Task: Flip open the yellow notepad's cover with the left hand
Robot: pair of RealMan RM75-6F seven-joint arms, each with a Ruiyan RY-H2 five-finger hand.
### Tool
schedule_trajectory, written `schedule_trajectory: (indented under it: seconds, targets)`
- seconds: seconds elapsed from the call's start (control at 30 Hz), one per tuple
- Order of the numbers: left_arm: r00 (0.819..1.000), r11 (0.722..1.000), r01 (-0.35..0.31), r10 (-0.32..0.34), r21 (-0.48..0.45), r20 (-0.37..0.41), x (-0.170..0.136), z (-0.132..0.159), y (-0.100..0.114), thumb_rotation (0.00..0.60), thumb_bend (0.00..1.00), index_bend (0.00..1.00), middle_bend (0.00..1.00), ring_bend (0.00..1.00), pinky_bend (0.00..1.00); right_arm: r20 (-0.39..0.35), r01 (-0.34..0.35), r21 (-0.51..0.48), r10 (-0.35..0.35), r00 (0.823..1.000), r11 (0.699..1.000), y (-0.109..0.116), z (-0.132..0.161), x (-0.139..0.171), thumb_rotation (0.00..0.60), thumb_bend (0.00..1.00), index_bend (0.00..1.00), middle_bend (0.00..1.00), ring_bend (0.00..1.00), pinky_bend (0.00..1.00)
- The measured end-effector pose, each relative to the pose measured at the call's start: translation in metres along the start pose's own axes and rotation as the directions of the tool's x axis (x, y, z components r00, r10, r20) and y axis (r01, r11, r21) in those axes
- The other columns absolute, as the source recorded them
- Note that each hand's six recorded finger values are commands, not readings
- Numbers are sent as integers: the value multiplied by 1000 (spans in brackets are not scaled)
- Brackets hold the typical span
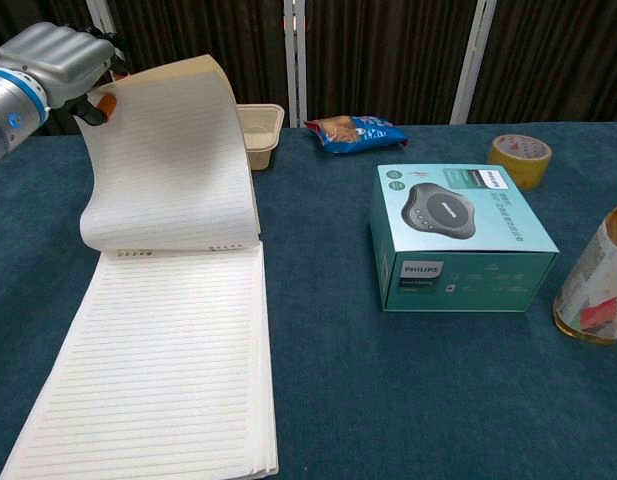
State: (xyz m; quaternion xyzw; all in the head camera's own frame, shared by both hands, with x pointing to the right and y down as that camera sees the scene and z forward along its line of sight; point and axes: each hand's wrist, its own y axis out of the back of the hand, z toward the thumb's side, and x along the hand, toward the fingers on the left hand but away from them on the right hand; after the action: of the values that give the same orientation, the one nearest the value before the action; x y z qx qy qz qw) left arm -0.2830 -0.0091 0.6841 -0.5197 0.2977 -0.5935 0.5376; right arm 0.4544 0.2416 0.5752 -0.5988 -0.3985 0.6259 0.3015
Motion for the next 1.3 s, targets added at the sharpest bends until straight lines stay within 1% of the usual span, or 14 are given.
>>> schedule_trajectory:
  seconds: [0.03, 0.1, 0.13, 0.3, 0.5, 0.63, 0.67, 0.8, 0.93, 1.03, 1.17, 1.3]
  targets:
    - [1000, 1000, 4, -4, 3, 3, 1, 3, -1, 600, 490, 103, 0, 0, 11, 0, 0, 0, 0, 1000, 1000, 0, 0, 0, 600, 0, 0, 0, 0, 0]
    - [1000, 1000, 8, -8, 9, 6, 3, 6, -2, 600, 449, 14, 0, 0, 0, 1, 1, 0, -1, 1000, 1000, 0, 0, 0, 600, 0, 0, 0, 0, 0]
    - [1000, 1000, 5, -5, 14, 6, 3, 6, -2, 600, 432, 0, 0, 0, 0, 2, 0, 0, 0, 1000, 1000, 0, -1, 0, 600, 0, 0, 0, 0, 0]
    - [1000, 999, -29, 29, 41, 1, 5, 7, 1, 600, 421, 0, 0, 0, 0, 0, 2, -1, -2, 1000, 1000, 0, 0, 1, 600, 0, 0, 0, 0, 0]
    - [998, 998, -56, 56, 25, -3, 5, 6, 7, 600, 418, 0, 0, 0, 0, -4, 2, -2, -2, 1000, 1000, 0, 1, 1, 600, 0, 0, 0, 0, 0]
    - [996, 996, -83, 84, 29, -18, 3, -5, 13, 600, 412, 0, 0, 0, 0, -3, -6, -5, 6, 1000, 1000, -2, 1, 1, 600, 0, 0, 0, 0, 0]
    - [996, 995, -90, 91, 31, -24, 3, -8, 15, 600, 402, 0, 0, 0, 0, -3, -6, -5, 6, 1000, 1000, -2, 1, 1, 600, 0, 0, 0, 0, 0]
    - [993, 994, -107, 109, 34, -49, 6, -22, 24, 600, 310, 0, 0, 0, 0, -9, -9, -5, 9, 1000, 1000, -2, 2, 1, 600, 0, 0, 0, 0, 0]
    - [990, 992, -120, 122, 28, -69, 9, -32, 32, 600, 247, 0, 0, 0, 0, -14, -8, -4, 8, 1000, 1000, -2, 4, 2, 600, 0, 0, 0, 0, 0]
    - [987, 991, -132, 133, 18, -88, 11, -42, 42, 600, 237, 0, 0, 0, 0, -18, -7, -3, 7, 1000, 1000, -2, 6, 2, 600, 0, 0, 0, 0, 0]
    - [988, 992, -126, 124, -13, -94, 10, -47, 48, 600, 237, 0, 0, 0, 0, -15, -6, -4, 6, 1000, 1000, -2, 5, 2, 600, 0, 0, 0, 0, 0]
    - [994, 994, -90, 87, -53, -71, 0, -44, 46, 600, 237, 0, 0, 0, 0, -7, -6, -6, 6, 1000, 1000, -1, 3, 1, 600, 0, 0, 0, 0, 0]
